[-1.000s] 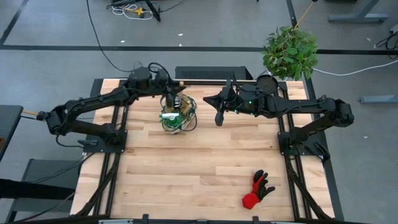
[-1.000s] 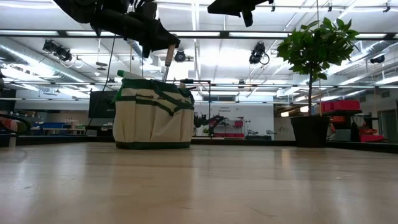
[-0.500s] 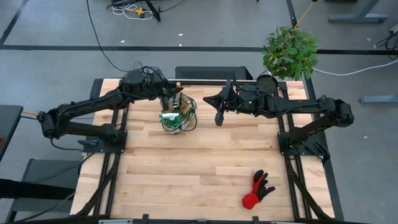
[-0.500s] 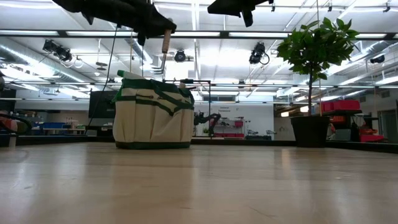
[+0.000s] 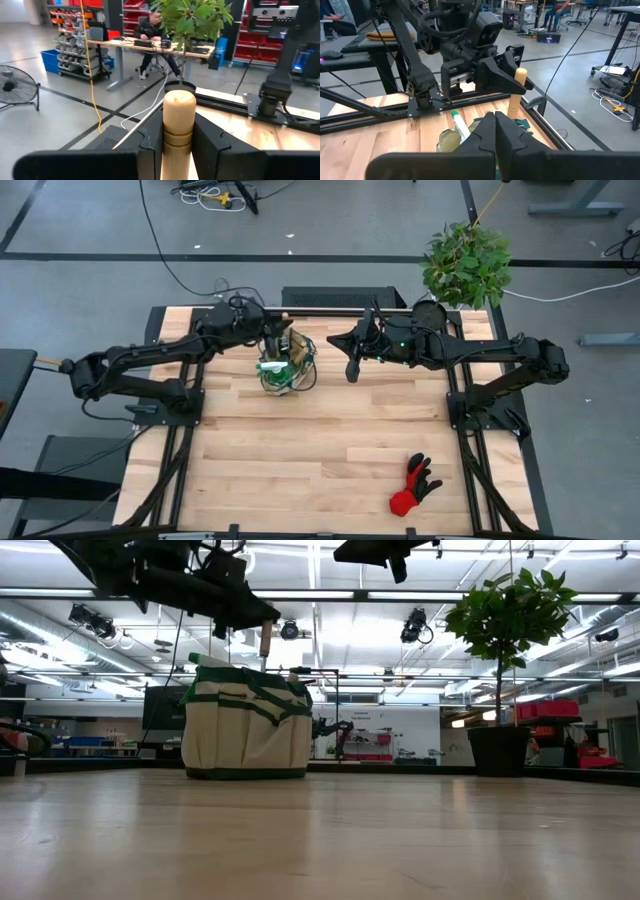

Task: Pick & Place Garden tools in Gardening bag
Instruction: Put the brown hand rake into the gardening bag

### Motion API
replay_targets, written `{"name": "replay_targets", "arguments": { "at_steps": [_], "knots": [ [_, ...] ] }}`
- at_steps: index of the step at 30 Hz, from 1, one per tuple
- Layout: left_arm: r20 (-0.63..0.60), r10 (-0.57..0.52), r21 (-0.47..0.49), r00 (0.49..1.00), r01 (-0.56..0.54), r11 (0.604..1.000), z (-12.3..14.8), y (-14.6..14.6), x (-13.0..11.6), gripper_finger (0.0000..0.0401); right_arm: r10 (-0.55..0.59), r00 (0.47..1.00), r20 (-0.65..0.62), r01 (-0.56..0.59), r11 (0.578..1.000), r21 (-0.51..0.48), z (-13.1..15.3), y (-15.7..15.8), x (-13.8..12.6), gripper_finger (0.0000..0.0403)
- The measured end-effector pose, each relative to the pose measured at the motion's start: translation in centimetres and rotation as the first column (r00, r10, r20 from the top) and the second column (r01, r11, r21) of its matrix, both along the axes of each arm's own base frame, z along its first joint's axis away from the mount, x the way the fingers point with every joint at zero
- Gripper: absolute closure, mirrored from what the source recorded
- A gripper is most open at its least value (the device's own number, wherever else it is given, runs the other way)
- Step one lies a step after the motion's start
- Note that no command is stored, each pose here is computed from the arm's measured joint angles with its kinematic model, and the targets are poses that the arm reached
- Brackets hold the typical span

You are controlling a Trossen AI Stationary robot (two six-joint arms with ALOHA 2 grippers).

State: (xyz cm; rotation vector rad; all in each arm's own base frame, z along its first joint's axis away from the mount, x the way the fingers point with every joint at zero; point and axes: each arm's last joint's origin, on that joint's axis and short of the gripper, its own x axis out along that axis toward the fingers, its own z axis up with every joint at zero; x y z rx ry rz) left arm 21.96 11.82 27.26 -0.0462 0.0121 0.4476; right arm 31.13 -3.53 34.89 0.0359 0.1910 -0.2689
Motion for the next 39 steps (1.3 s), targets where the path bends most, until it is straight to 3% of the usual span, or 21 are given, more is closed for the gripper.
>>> {"name": "replay_targets", "arguments": {
  "at_steps": [18,39],
  "knots": [
    [-0.065,-0.095,-0.067,0.993,0.091,0.994,-2.8,-1.2,1.9,0.0323,0.002,1.000,0.000,-0.002,1.000,0.000,0.0,0.0,0.0,0.0403],
    [-0.092,-0.015,-0.063,0.996,0.010,0.998,-3.0,-1.0,1.8,0.0322,0.002,1.000,-0.001,-0.002,1.000,0.000,0.0,0.0,0.0,0.0403]
  ]
}}
